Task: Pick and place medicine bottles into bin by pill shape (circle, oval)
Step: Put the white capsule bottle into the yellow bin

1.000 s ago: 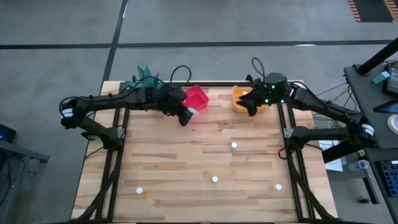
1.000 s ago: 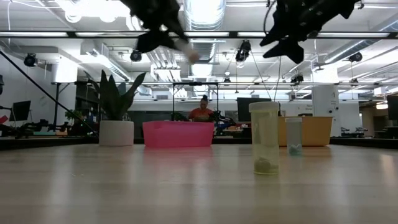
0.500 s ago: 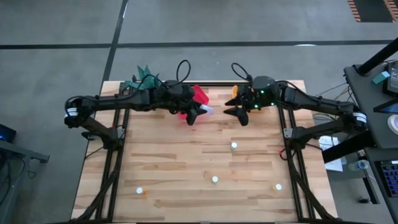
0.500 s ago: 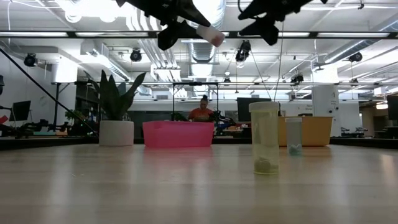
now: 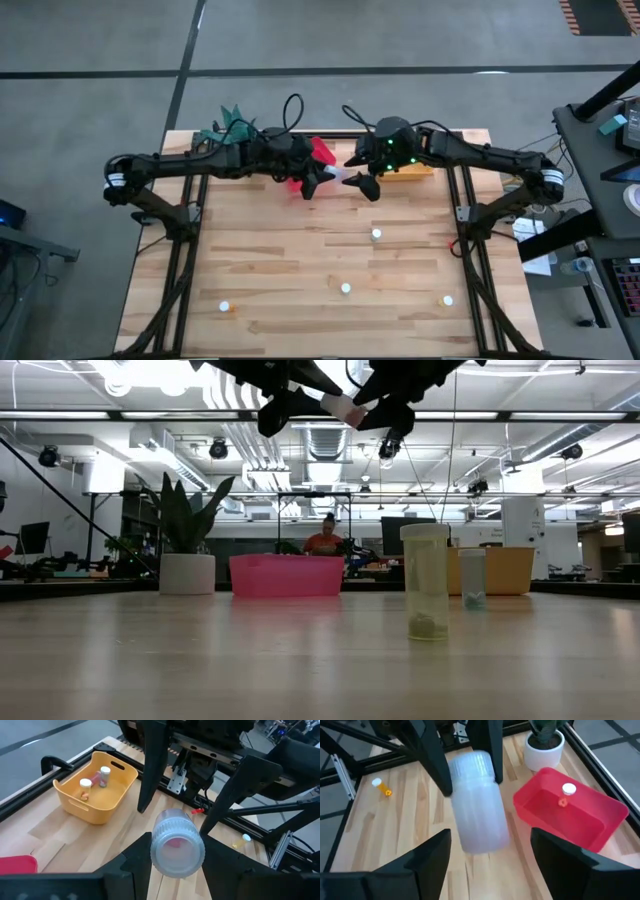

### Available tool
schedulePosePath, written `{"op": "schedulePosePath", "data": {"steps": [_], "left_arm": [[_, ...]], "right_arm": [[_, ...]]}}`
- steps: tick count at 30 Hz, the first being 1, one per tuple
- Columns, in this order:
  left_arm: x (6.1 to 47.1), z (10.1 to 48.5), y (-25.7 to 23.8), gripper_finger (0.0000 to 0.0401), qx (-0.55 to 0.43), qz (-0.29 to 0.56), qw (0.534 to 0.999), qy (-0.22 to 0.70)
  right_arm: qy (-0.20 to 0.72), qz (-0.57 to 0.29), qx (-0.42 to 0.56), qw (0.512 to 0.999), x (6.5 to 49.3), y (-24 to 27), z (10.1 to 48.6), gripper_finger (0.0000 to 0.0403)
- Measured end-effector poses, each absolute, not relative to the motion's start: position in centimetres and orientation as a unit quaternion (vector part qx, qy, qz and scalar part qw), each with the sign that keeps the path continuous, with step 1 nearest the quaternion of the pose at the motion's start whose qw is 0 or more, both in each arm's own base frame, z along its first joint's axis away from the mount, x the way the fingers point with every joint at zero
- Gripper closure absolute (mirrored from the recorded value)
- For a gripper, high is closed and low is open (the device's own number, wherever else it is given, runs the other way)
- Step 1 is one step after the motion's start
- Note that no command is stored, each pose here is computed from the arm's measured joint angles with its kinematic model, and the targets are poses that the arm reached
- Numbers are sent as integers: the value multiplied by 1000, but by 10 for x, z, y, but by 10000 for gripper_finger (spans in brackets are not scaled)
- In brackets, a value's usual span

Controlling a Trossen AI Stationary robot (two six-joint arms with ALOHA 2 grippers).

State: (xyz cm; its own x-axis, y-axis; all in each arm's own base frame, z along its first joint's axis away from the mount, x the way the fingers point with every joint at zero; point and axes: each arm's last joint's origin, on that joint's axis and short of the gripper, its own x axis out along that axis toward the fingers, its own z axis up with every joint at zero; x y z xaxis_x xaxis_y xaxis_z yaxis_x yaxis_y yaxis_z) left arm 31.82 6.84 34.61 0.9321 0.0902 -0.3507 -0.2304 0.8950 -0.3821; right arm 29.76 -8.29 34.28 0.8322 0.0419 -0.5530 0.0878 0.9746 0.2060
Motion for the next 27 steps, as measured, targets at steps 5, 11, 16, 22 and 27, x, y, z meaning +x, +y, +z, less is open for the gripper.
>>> {"op": "schedulePosePath", "data": {"steps": [5,11,16,22,27], "left_arm": [[318,346,68,270,-214,84,959,164],[319,348,68,270,-213,81,961,154],[319,348,69,270,-214,79,962,153],[319,349,68,264,-217,79,961,153],[317,351,68,240,-217,78,962,149]], "right_arm": [[293,-8,104,950,303,-85,342,169],[294,-6,101,950,304,-85,341,207],[295,-4,100,950,304,-85,341,250],[295,-5,103,950,304,-85,341,264],[292,-9,102,951,303,-85,342,265]]}}
